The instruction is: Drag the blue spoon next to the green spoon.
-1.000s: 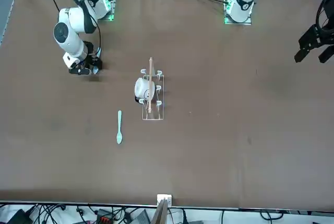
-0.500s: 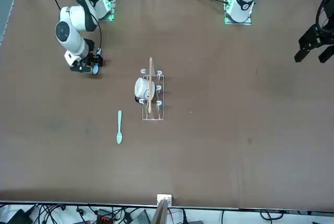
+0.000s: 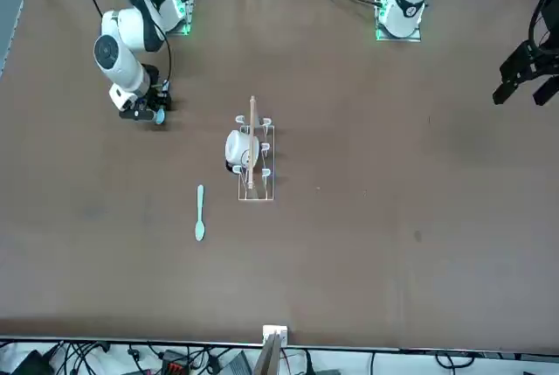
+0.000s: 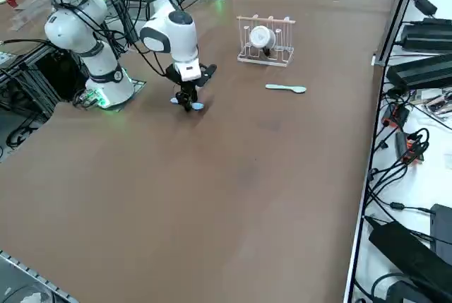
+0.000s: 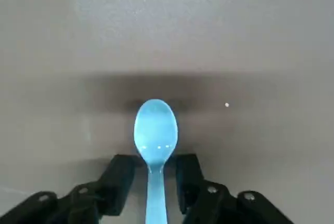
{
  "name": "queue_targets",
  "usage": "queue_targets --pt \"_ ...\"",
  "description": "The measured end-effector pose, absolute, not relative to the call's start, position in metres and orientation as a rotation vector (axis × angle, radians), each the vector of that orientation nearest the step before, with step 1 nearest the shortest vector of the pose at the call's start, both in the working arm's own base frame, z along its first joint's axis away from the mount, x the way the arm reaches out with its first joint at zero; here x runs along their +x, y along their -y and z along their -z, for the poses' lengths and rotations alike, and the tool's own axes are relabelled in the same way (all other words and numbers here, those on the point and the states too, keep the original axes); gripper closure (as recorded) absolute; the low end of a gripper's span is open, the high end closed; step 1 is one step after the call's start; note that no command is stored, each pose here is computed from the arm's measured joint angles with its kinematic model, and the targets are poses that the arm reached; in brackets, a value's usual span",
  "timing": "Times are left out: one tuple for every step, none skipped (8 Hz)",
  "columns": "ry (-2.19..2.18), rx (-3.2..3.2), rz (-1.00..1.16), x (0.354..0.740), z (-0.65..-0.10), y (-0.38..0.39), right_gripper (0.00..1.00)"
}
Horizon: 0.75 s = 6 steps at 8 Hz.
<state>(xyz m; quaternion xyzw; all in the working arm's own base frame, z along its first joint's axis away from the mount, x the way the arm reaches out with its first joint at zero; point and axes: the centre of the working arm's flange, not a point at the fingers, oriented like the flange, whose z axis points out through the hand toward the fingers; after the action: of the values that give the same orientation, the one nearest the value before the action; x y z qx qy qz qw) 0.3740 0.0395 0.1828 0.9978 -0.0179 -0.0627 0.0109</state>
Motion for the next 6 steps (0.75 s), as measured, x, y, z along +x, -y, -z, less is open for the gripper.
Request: queue_targets --pt "0.074 3.110 0.196 0.373 -0.183 -0.047 0.46" --pt "0.094 3.105 0.195 0.371 -0.182 -0.057 0.48" --pt "0.103 3.101 0.192 0.369 -0.183 -0.068 0.55" --pt "0.108 3.099 0.189 0.369 -0.184 -0.073 0.60" --pt "0.107 3.099 0.188 0.368 -0.184 -0.074 0.61" --pt "0.108 3.099 0.187 0.369 -0.184 -0.074 0.64"
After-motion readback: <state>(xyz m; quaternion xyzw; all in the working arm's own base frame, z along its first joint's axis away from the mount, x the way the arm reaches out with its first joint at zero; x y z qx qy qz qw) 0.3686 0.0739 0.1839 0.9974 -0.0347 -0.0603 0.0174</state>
